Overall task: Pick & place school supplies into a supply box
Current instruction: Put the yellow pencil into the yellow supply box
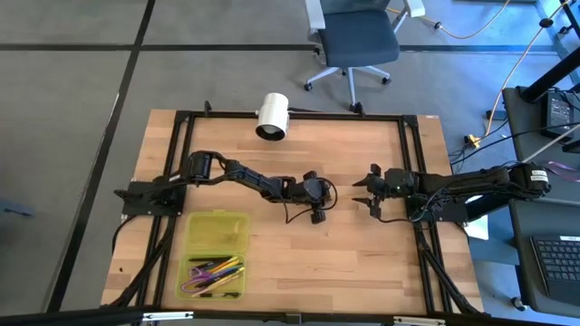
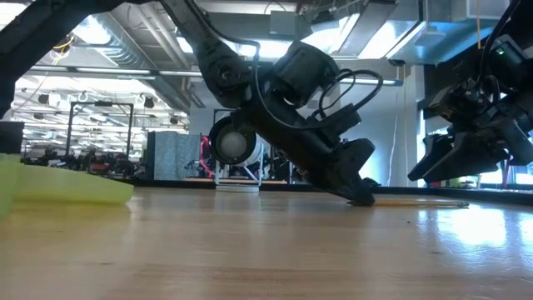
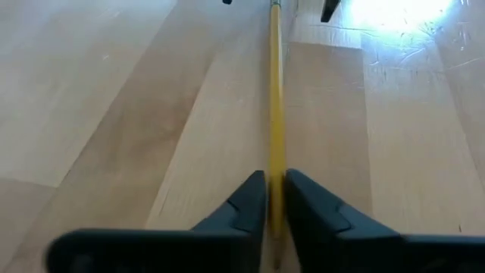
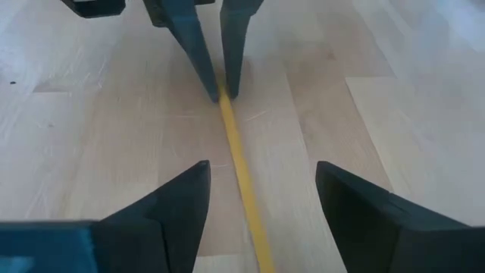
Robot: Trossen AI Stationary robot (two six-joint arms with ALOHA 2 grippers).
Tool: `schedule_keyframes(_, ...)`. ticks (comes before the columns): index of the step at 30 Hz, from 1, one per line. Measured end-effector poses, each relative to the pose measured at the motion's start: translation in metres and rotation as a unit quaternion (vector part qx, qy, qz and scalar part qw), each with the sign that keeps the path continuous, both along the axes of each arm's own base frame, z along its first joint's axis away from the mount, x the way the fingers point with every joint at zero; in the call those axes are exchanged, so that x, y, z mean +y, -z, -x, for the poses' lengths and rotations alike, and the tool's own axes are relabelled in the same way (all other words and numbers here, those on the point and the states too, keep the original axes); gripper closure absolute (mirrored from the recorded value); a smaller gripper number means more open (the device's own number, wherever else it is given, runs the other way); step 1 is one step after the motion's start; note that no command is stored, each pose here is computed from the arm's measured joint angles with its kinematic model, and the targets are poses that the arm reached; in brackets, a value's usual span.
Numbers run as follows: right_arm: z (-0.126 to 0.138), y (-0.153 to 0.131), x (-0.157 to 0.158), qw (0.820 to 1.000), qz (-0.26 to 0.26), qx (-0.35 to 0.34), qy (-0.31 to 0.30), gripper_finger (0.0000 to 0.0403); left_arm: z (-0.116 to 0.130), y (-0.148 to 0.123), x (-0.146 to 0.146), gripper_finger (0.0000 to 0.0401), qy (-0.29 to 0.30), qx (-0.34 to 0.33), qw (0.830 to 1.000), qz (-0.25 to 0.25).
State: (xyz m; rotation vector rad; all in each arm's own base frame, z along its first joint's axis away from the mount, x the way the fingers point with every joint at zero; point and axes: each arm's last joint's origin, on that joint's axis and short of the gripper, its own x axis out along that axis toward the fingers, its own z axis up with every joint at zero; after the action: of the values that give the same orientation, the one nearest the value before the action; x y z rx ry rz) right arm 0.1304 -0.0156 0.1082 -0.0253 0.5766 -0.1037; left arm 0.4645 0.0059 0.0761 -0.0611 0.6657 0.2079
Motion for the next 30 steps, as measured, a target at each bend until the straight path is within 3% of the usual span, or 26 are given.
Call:
schedule_keyframes(4, 0.0, 0.0, 0.0, 1.0, 0.001, 0.0, 0.0, 0.016, 0.001, 0.001, 0.0, 0.0391, 0.002, 0.01, 1.0, 0.002)
schedule_keyframes(25, 0.001, 0.002, 0.0, 1.0, -0.003, 0.009, 0.002, 0.0159, 0.007, -0.002, -0.008, 0.0393, 0.012, 0.05, 0.995, 0.08)
schedule_keyframes(30, 0.001, 0.001, 0.0, 1.0, -0.002, 0.006, 0.001, 0.0159, 0.014, -0.01, -0.011, 0.0395, 0.016, 0.085, 0.992, 0.09)
